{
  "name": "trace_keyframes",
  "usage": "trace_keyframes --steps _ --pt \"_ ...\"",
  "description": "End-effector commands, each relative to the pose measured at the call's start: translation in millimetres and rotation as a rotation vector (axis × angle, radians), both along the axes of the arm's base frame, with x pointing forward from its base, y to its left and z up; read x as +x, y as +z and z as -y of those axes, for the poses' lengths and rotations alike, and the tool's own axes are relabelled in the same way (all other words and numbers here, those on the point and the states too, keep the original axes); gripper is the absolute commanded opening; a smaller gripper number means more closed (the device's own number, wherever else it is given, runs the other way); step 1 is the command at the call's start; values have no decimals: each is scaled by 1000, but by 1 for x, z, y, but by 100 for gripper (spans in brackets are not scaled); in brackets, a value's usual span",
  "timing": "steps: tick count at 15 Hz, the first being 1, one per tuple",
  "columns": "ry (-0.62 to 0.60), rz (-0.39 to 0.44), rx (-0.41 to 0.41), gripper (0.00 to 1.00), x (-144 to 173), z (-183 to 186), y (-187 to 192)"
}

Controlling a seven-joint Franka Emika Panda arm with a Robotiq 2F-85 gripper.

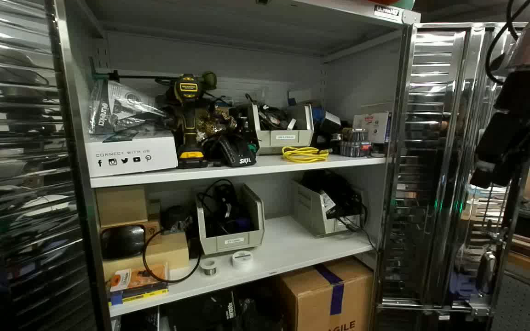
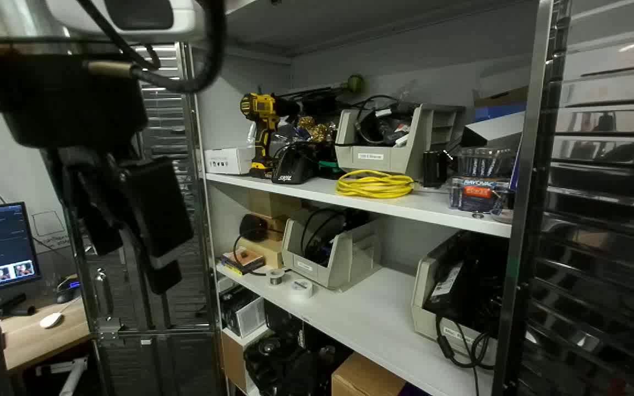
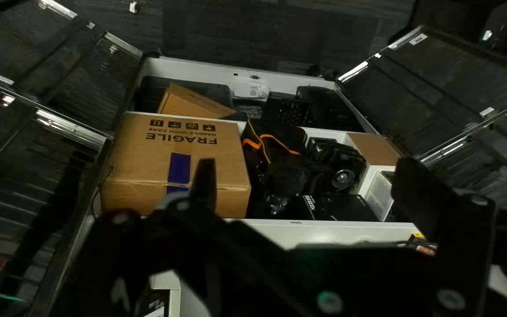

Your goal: Pick up the yellow cable and put it in the tool box

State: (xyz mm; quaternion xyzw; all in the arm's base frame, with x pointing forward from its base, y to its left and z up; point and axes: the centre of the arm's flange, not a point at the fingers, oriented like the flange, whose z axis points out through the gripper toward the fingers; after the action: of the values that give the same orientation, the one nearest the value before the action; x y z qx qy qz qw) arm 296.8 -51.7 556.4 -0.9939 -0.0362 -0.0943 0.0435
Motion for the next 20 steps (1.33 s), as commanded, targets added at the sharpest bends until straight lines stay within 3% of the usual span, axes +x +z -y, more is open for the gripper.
trace_keyframes --steps 1,5,9,13,20 --pt "-1 6 0 100 0 0 2" --pt "-2 18 -1 100 -1 1 7" --pt "-107 58 58 100 16 9 -2" --pt "-206 87 89 100 67 18 -1" --pt "-347 3 45 100 196 24 -7"
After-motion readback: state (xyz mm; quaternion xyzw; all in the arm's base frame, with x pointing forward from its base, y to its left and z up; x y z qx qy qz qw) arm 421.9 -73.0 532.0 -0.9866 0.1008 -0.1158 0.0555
